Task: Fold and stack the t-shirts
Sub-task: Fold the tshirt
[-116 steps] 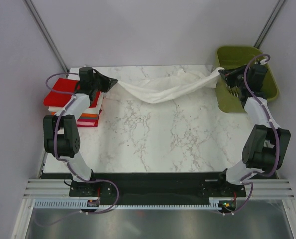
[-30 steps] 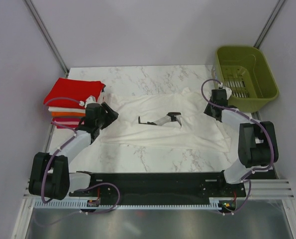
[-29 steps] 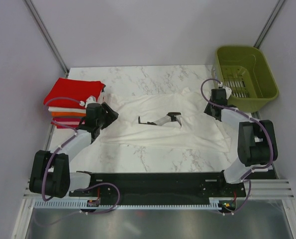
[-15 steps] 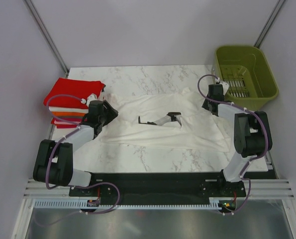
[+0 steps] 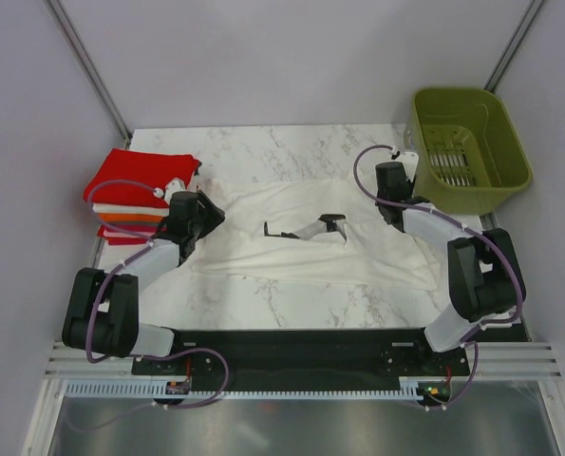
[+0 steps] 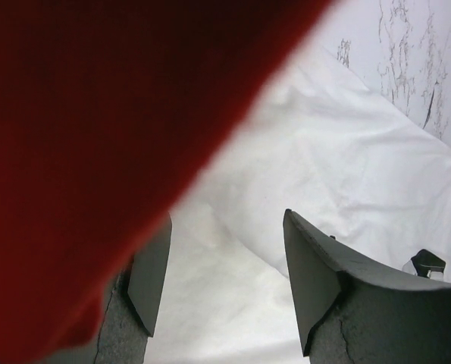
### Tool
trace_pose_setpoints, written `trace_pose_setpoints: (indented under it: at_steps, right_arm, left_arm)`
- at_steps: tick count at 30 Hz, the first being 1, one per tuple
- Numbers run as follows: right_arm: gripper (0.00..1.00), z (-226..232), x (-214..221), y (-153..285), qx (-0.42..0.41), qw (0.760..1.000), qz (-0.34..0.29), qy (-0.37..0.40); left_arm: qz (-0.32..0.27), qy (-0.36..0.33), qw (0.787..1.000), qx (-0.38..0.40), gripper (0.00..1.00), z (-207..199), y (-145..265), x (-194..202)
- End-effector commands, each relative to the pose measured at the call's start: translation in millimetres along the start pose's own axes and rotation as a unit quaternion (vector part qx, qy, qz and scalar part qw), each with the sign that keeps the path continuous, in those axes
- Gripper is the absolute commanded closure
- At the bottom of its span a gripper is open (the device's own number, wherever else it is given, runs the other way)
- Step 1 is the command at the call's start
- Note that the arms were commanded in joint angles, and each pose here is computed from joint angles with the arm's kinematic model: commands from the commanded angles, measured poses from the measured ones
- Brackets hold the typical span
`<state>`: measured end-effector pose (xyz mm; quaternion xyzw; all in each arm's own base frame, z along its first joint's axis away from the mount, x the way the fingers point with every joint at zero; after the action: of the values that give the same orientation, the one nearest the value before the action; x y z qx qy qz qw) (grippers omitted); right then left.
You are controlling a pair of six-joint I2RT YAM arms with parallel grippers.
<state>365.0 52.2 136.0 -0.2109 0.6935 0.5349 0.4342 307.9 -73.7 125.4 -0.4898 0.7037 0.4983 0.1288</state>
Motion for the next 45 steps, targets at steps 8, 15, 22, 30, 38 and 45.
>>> trace_pose_setpoints:
  at_steps: [8, 15, 22, 30, 38, 45]
  right_arm:
    - [0.56, 12.5, 10.1, -22.3, 0.008, 0.997, 0.054, 0.053]
    - [0.57, -23.1, 4.0, -39.6, 0.011, 0.995, 0.090, -0.037]
    - [0.55, -16.5, 9.9, -36.4, -0.017, 0.995, 0.096, -0.023]
    - [0.56, -16.8, 17.9, -38.2, -0.013, 0.994, 0.105, -0.017]
    - [0.64, -18.1, 26.8, -44.4, 0.001, 0.992, 0.123, -0.011]
    - [0.87, -18.5, 25.3, -39.5, -0.005, 0.993, 0.119, -0.019]
  left_arm:
    - [-0.042, -0.020, 0.999, 0.016, 0.32, -8.3, 5.5, -15.7]
    - [-0.043, -0.020, 0.999, 0.018, 0.32, -9.0, 6.5, -16.6]
    - [-0.042, -0.021, 0.999, 0.014, 0.32, -8.0, 5.8, -16.1]
    - [-0.040, -0.024, 0.999, 0.006, 0.33, -6.1, 4.7, -15.5]
    - [-0.027, -0.026, 0.999, -0.017, 0.36, 0.3, 3.7, -9.9]
    - [-0.016, -0.031, 0.999, -0.026, 0.38, 2.8, 4.1, -1.3]
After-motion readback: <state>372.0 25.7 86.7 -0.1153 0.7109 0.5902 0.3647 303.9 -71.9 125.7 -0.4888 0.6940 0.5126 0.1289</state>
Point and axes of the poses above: each gripper's point midway between its finger pads, its own y axis back along the fingers, its own z axis along the line the jaws close on, x = y × z, the point moved 8 cm from there along y, back along the fingers, and after that the axes turned 2 degrees about -y, right-handed, at the moved point
